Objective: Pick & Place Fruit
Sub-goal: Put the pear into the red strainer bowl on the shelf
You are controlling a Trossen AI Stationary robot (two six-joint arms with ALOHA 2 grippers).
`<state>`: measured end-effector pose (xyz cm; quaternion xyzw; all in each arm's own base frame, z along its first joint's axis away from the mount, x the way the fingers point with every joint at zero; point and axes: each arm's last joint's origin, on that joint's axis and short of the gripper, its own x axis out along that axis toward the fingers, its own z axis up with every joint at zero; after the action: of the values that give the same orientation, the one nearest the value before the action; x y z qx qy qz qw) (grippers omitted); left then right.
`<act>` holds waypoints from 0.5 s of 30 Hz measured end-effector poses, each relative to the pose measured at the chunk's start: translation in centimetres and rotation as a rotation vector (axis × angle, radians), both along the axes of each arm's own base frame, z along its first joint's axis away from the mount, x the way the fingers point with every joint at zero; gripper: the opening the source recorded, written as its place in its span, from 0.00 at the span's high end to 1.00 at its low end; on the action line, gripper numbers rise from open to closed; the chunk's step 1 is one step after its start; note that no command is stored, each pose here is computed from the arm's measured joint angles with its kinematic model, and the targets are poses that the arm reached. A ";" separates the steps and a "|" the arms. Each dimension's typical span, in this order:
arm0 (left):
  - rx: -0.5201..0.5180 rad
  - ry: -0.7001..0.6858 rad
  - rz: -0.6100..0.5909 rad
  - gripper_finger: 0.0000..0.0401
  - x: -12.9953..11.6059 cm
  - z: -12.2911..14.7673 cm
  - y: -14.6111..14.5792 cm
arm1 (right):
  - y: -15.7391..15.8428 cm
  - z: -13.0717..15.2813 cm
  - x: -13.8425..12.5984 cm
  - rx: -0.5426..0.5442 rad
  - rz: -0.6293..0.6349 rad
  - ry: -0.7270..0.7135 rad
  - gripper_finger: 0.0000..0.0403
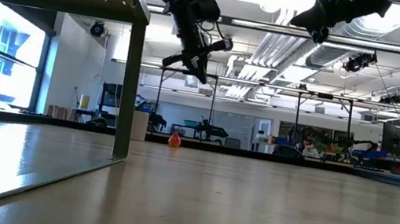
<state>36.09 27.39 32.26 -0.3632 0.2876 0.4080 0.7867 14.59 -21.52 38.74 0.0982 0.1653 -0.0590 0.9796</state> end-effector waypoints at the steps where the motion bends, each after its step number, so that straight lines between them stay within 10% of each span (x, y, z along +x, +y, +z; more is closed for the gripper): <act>1: 0.000 0.000 0.000 1.00 0.0 0.0 0.0 | 0.0 0.0 0.0 -0.003 0.001 -0.001 0.99; 8: -0.022 0.005 0.014 1.00 -0.1 -0.1 -0.1 | 0.0 0.0 0.0 -0.007 -0.001 -0.001 0.99; 15: -0.289 0.213 0.159 1.00 -1.5 -2.8 -1.6 | 0.0 0.0 0.0 -0.011 0.002 0.002 0.99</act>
<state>34.61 25.81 29.45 -0.4487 0.3954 0.4596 0.6566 14.59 -21.54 38.73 0.0925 0.1663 -0.0593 0.9799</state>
